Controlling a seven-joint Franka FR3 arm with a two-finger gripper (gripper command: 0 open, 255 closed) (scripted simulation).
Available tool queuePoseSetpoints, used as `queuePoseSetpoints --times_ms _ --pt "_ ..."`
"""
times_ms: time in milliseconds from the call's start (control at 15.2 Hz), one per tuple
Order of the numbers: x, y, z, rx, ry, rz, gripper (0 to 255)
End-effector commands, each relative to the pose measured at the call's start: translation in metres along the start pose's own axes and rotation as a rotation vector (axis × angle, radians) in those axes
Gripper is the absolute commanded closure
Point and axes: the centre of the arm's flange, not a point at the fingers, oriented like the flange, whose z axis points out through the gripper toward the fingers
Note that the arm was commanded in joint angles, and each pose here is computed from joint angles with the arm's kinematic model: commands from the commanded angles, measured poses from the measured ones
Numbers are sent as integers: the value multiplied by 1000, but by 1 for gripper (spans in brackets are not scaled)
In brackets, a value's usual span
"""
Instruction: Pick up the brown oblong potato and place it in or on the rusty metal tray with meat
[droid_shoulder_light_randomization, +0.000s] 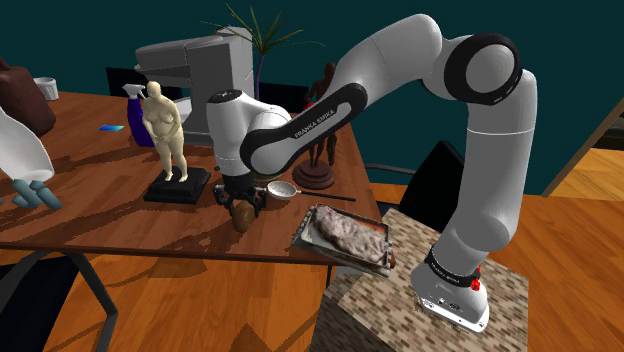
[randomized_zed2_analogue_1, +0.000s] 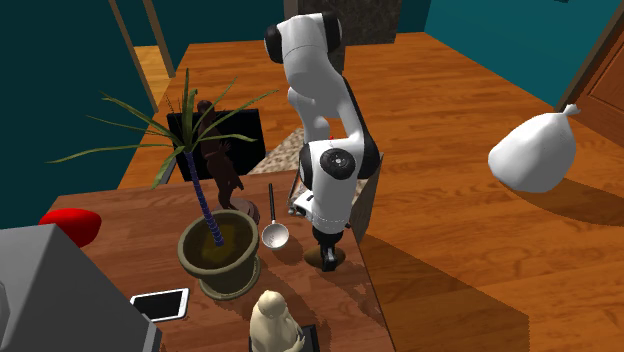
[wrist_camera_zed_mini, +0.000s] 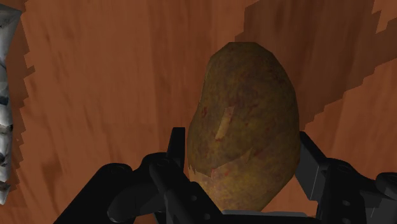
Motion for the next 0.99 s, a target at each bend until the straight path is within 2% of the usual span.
queuePoseSetpoints --times_ms 0,264,924 --pt "0 0 0 0 0 0 255" --pt "0 0 0 0 0 0 255" --pt "2 3 -53 0 0 0 255"
